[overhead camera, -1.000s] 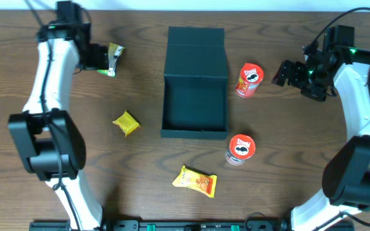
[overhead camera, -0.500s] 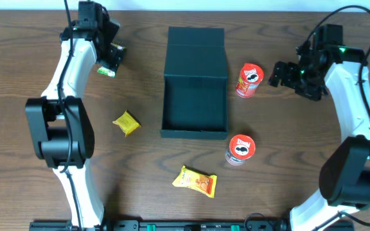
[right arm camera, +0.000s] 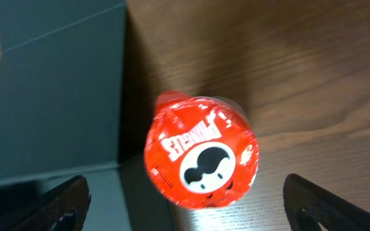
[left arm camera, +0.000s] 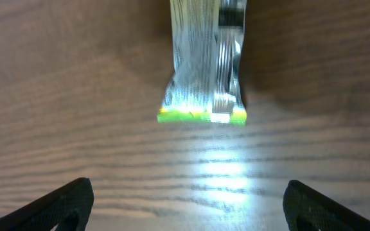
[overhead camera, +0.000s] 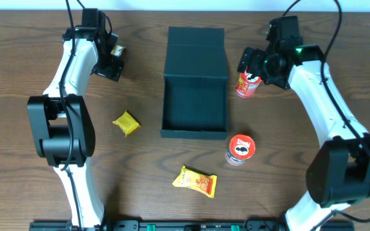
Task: Pack container
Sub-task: 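Lower right gripper and grasp the upper red Pringles can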
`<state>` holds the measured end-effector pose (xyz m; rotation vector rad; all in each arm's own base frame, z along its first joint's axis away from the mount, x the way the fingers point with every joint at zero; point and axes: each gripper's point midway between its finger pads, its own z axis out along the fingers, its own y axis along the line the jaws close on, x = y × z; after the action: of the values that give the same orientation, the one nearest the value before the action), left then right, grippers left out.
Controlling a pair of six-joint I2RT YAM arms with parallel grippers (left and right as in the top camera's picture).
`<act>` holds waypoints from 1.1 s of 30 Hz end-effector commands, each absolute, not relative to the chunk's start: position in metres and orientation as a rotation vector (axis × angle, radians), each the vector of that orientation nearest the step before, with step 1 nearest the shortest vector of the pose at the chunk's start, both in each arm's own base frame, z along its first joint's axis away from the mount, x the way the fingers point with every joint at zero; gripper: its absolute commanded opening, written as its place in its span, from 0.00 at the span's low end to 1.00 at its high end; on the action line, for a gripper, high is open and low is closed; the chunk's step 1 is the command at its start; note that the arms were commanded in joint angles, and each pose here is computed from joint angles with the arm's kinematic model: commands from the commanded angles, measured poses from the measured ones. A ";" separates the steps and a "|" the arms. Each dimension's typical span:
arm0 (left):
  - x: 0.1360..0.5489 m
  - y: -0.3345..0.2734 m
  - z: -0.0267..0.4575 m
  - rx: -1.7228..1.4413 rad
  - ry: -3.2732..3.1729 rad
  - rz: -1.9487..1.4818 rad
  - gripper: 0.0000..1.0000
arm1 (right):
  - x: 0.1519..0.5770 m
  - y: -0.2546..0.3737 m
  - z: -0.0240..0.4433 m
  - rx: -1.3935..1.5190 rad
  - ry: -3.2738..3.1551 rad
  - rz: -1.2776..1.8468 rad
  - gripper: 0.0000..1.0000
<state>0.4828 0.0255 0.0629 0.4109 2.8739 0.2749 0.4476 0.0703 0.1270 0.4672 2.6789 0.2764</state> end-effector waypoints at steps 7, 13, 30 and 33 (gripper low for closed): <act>0.483 0.028 0.073 0.380 2.874 0.291 0.95 | 0.457 0.062 0.086 0.569 2.723 0.185 0.94; 0.482 0.028 0.073 0.366 2.879 0.287 0.95 | 0.459 0.066 0.081 0.564 2.729 0.215 0.91; 0.477 0.027 0.072 0.332 2.902 0.270 0.95 | 0.455 0.076 0.081 0.575 2.750 0.294 0.64; 0.477 0.027 0.071 0.329 2.905 0.270 0.96 | 0.454 0.081 0.082 0.568 2.760 0.334 0.63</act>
<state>0.4707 0.0255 0.0601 0.3689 2.9283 0.2625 0.4540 0.0694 0.0785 0.5745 2.7485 0.2566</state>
